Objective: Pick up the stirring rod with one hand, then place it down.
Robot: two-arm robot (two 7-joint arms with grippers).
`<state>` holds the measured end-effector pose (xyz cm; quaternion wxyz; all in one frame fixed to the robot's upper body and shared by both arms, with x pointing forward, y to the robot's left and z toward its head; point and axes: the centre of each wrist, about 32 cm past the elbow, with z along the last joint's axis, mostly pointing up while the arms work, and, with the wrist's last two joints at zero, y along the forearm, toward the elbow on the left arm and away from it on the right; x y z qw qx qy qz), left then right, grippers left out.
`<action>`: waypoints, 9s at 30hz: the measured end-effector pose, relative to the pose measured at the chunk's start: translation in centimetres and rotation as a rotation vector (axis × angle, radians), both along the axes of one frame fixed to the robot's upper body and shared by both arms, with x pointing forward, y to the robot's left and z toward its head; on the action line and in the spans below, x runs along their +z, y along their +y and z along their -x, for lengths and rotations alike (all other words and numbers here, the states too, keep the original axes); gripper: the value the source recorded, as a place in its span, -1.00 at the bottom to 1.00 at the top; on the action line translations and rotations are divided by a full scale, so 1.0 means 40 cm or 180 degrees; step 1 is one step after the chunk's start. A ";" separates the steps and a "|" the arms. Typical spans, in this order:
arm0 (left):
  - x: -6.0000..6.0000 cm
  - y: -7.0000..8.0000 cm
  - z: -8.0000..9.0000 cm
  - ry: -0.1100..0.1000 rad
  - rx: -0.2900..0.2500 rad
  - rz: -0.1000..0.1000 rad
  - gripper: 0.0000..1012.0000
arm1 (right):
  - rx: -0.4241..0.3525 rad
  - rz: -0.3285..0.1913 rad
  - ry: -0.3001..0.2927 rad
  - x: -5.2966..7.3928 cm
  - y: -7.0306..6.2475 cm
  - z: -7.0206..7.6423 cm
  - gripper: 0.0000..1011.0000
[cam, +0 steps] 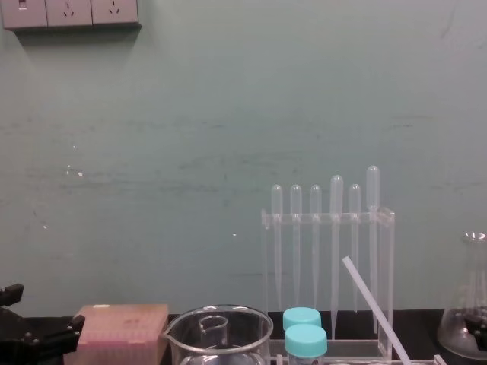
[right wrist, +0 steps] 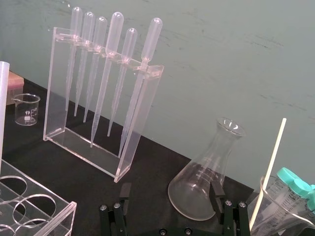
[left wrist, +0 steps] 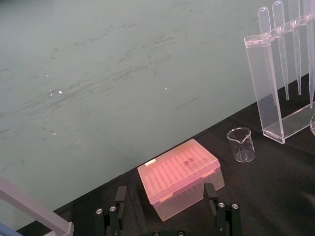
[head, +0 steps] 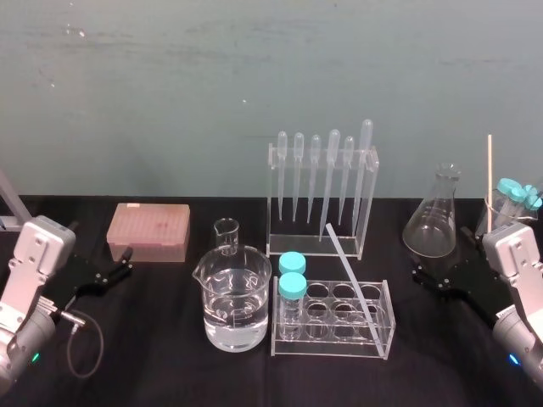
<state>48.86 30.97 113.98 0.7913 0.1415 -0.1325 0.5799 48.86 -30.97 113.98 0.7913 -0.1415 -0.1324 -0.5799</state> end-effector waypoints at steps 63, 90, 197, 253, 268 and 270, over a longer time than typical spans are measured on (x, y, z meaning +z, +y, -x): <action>0.000 0.000 0.000 0.0000 0.0000 0.0000 0.98 | 0.1706 -0.1392 0.0265 0.017 0.056 -0.103 0.98; 0.000 0.000 0.000 0.0000 0.0000 0.0000 0.98 | 0.1649 -0.1445 0.0929 0.009 0.059 -0.138 0.98; 0.000 0.000 0.000 0.0000 0.0000 0.0000 0.98 | 0.1750 -0.1557 -0.0991 0.015 0.043 -0.151 -0.86; 0.000 0.000 0.000 0.0000 0.0000 0.0000 0.98 | 0.1760 -0.1558 -0.1009 0.017 0.044 -0.153 -0.86; 0.000 0.000 0.000 0.0000 0.0000 0.0000 0.98 | 0.1760 -0.1558 -0.1009 0.017 0.044 -0.153 -0.86; 0.000 0.000 0.000 0.0000 0.0000 0.0000 0.98 | 0.1760 -0.1558 -0.1009 0.017 0.044 -0.153 -0.86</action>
